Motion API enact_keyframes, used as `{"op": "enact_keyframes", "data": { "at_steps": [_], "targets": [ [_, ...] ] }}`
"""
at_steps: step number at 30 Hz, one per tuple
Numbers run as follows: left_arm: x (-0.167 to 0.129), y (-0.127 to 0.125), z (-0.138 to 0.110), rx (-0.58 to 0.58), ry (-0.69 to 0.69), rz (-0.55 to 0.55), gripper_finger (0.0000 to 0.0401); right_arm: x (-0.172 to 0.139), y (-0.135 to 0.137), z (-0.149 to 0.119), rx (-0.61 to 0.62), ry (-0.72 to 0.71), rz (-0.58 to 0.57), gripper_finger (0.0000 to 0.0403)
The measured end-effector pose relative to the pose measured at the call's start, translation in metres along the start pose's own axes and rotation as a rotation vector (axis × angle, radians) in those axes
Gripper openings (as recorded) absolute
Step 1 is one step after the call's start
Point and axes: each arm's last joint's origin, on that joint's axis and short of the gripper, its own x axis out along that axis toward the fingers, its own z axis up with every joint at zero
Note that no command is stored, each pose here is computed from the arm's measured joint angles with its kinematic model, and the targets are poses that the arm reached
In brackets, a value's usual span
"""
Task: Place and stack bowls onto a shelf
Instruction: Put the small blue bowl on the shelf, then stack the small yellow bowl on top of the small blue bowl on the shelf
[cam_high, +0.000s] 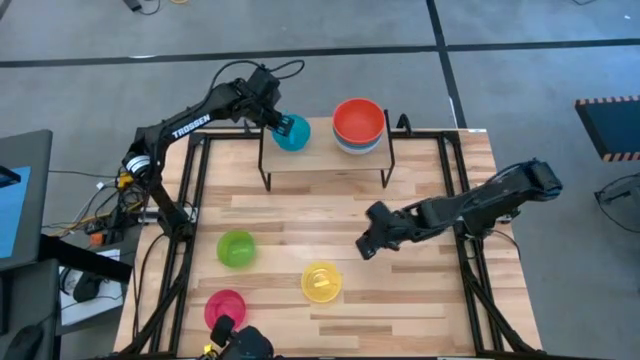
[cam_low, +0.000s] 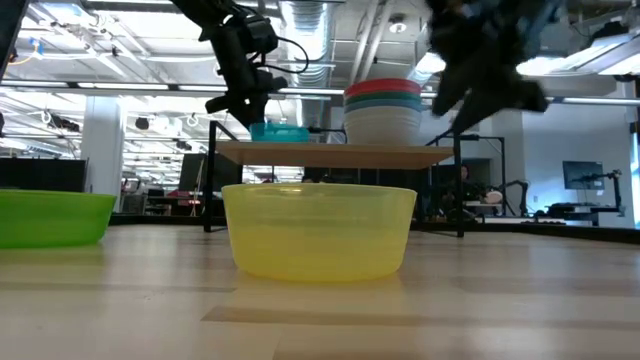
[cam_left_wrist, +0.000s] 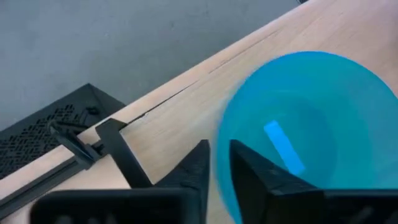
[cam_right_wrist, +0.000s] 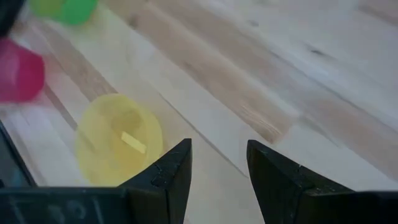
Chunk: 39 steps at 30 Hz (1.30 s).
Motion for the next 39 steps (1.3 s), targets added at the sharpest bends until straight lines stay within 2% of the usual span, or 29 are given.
{"op": "enact_keyframes", "data": {
  "at_steps": [4, 8, 12, 15, 19, 23, 30, 34, 39],
  "targets": [
    [-0.005, 0.000, -0.001, -0.017, 0.016, -0.014, 0.0112, 0.034, 0.002, 0.004, -0.073, 0.090, 0.024, 0.0179],
    [-0.039, -0.009, 0.001, -0.004, -0.062, -0.041, 0.0158, 0.055, 0.009, 0.002, -0.107, 0.142, 0.092, 0.0179],
    [-0.088, -0.029, -0.008, 0.016, -0.182, -0.071, 0.0170, 0.068, 0.017, -0.005, -0.153, 0.183, 0.147, 0.0179],
    [-0.117, -0.050, -0.026, 0.040, -0.227, -0.106, 0.0171, 0.077, 0.022, -0.013, -0.184, 0.198, 0.179, 0.0179],
    [-0.139, -0.081, -0.063, 0.063, -0.224, -0.106, 0.0171, 0.091, 0.028, -0.021, -0.224, 0.217, 0.234, 0.0179],
    [-0.147, -0.108, -0.107, 0.036, -0.180, -0.148, 0.0171, 0.104, 0.031, -0.025, -0.255, 0.227, 0.284, 0.0179],
    [-0.145, -0.158, -0.175, 0.009, -0.063, -0.244, 0.0171, 0.123, 0.026, -0.030, -0.255, 0.244, 0.254, 0.0167],
    [-0.136, -0.180, -0.199, 0.015, -0.010, -0.229, 0.0171, 0.129, 0.024, -0.030, -0.250, 0.249, 0.239, 0.0126],
    [-0.118, -0.206, -0.217, 0.014, 0.024, -0.237, 0.0171, 0.128, 0.023, -0.027, -0.244, 0.242, 0.241, 0.0046]
  ]
}}
